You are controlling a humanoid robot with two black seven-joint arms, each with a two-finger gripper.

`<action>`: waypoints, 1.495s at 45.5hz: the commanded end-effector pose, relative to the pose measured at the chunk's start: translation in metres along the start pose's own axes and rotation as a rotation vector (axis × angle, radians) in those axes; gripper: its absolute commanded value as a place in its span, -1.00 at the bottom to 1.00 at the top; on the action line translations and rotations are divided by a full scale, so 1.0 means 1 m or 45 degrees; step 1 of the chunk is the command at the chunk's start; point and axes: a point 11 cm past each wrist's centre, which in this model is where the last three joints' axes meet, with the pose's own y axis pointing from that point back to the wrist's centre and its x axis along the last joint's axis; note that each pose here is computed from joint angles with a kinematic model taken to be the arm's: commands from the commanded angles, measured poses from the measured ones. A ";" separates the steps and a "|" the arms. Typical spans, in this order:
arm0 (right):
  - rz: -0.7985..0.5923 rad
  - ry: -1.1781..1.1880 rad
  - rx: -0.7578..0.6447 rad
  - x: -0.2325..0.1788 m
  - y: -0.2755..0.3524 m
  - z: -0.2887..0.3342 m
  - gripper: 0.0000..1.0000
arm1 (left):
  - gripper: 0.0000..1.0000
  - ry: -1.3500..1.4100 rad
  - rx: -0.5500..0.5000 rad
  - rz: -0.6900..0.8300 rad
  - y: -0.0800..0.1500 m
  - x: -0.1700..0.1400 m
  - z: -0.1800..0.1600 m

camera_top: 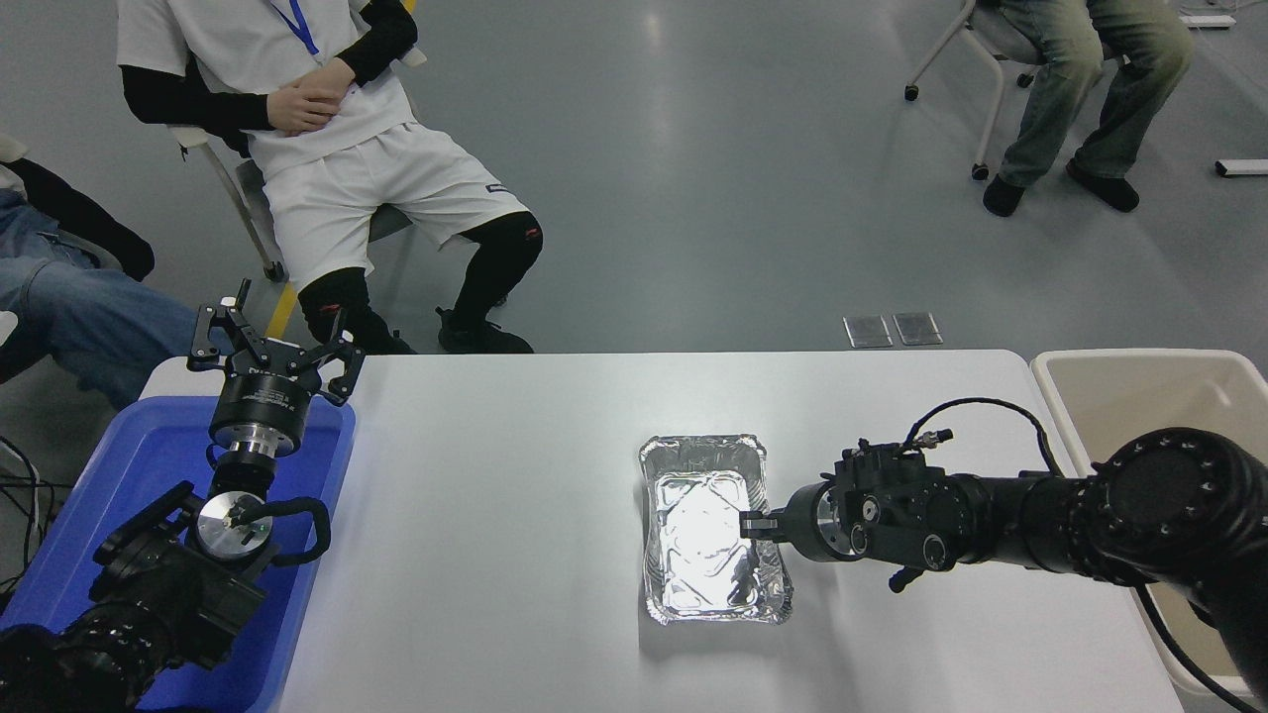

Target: Pick up foil plate and place in dustbin

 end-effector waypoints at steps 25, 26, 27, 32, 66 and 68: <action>-0.108 0.123 -0.054 0.095 0.140 0.020 -1.00 | 0.98 0.000 0.000 0.000 0.000 0.000 0.000; -0.114 0.126 -0.055 0.097 0.145 0.019 -1.00 | 0.98 0.000 0.000 0.000 0.000 0.000 0.000; -0.117 0.128 -0.054 0.100 0.151 0.018 -1.00 | 0.98 0.000 0.000 0.000 0.000 0.000 0.000; -0.133 0.135 -0.060 0.115 0.180 0.015 -1.00 | 0.98 0.000 0.000 0.000 0.000 0.000 0.000; -0.019 0.369 -0.205 0.185 0.326 -0.037 -1.00 | 0.98 0.000 0.000 0.000 0.000 0.000 0.000; -0.001 0.376 -0.198 0.187 0.333 -0.041 -1.00 | 0.98 0.000 0.000 0.000 0.000 0.000 0.000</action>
